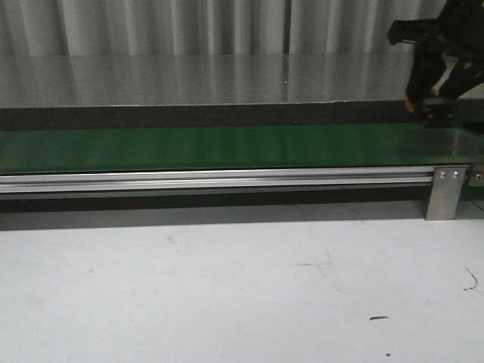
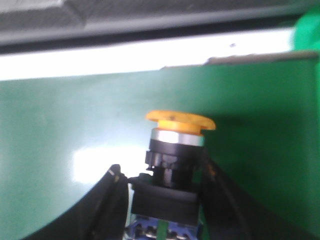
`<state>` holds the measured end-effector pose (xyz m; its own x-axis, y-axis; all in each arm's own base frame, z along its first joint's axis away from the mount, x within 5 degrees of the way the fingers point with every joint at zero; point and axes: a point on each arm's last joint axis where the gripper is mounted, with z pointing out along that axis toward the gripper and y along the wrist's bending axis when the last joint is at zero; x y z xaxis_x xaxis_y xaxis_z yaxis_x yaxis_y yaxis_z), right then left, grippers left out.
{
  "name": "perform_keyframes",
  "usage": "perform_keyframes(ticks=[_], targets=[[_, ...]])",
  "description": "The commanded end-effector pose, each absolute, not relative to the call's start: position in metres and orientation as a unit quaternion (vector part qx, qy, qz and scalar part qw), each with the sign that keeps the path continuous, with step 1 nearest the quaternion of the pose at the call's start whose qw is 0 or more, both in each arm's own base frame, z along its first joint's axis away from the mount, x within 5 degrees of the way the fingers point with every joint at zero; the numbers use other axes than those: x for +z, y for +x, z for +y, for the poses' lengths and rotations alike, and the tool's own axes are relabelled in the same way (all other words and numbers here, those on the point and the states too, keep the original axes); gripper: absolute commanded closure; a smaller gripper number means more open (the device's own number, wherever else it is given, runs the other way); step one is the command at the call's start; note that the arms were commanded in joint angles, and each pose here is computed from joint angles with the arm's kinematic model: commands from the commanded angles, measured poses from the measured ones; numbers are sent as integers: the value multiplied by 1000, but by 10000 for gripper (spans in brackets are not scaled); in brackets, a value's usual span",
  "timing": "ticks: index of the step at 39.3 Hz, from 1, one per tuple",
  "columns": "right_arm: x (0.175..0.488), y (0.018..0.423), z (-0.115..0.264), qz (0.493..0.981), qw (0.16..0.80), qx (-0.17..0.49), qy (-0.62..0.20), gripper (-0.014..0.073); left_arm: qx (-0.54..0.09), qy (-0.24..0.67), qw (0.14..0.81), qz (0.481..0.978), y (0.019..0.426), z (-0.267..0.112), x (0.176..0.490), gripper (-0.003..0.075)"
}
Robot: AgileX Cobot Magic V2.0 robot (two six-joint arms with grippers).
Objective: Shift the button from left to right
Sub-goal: 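Lower the right gripper onto the button at the belt's end and grasp, then carry the button over the green bin and open the right gripper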
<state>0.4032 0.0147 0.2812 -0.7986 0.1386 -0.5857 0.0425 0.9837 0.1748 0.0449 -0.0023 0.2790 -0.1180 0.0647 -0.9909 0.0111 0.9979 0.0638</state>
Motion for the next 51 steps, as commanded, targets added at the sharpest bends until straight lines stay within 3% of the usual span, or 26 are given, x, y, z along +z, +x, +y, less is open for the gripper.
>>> perform_keyframes(ticks=[1,10,20,26,32,42,51], targets=[[330,395,-12,920,385,49,60,405,16,20,700,714,45,-2,294,741],[325,389,-83,914,384,2,133,405,16,20,700,714,45,-2,294,741],[284,393,-155,909,363,-41,201,400,16,20,700,714,45,-2,294,741],[256,397,-170,919,328,-46,212,382,16,20,700,714,45,-2,294,741],[241,399,-171,928,303,-42,214,280,16,20,700,714,45,-2,294,741],[266,395,-169,922,321,-45,212,76,16,20,700,714,45,-2,294,741],[330,384,-146,898,394,-45,190,90,16,20,700,714,45,-2,294,741]])
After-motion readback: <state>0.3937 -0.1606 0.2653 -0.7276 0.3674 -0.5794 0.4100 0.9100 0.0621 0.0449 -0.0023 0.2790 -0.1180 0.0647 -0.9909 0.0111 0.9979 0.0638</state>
